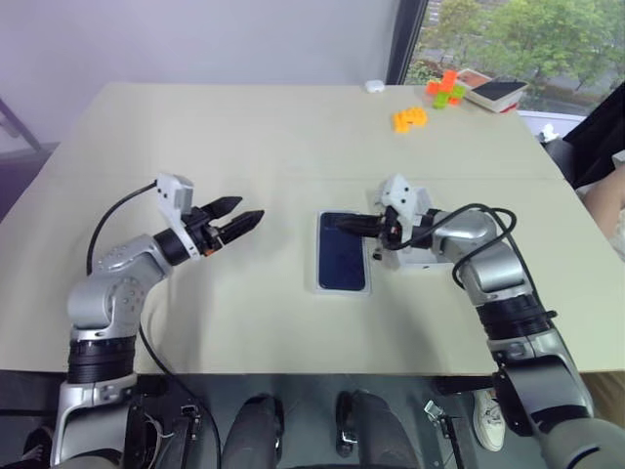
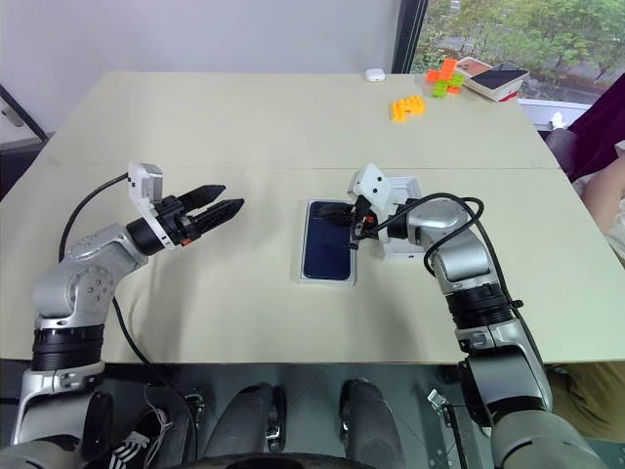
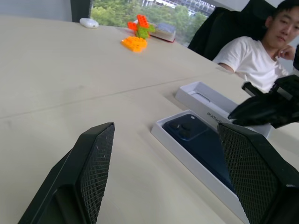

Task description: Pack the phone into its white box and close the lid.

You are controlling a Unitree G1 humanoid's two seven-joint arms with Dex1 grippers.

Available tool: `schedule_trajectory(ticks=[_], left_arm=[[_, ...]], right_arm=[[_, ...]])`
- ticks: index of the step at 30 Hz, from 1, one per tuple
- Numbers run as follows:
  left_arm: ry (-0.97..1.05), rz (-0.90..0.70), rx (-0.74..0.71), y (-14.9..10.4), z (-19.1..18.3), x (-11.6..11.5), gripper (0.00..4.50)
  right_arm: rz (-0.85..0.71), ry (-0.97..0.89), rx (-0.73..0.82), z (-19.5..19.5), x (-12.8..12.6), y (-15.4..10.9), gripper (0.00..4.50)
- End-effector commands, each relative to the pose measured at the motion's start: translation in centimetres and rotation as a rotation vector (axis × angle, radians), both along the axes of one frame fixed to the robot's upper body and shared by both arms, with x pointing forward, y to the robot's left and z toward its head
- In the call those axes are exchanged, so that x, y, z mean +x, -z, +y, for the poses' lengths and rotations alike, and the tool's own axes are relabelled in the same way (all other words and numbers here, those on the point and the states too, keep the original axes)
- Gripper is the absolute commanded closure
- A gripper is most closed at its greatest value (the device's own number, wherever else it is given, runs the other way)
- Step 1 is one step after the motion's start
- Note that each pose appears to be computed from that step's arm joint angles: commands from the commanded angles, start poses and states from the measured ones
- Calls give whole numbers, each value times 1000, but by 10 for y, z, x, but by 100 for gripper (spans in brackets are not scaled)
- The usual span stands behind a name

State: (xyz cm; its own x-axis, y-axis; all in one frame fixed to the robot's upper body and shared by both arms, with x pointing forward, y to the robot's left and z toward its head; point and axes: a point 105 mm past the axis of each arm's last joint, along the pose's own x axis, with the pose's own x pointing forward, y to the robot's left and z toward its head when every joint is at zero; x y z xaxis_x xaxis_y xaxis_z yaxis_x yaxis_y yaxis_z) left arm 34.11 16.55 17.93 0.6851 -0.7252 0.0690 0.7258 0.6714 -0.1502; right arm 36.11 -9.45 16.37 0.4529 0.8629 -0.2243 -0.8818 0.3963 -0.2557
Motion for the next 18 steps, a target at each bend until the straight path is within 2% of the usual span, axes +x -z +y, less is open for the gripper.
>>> schedule_trajectory(ticks=[1,7,10,15,17,18], left_arm=[[65,-71,-19,-16,-3,-17,79],[70,-73,6,-10,-3,-19,79],[102,-58,13,-4,-10,-21,79],[112,-53,20,-2,-14,-21,79],[112,-51,21,-1,-15,-20,79],[116,-44,18,0,-16,-19,79]], right_arm=[[-40,112,-43,-17,11,-14,448],[93,263,-21,-33,16,-31,448],[147,352,-88,-49,14,-33,361],[212,413,-166,-56,12,-42,112],[257,428,-157,-56,11,-44,112],[349,475,-149,-57,11,-39,112]])
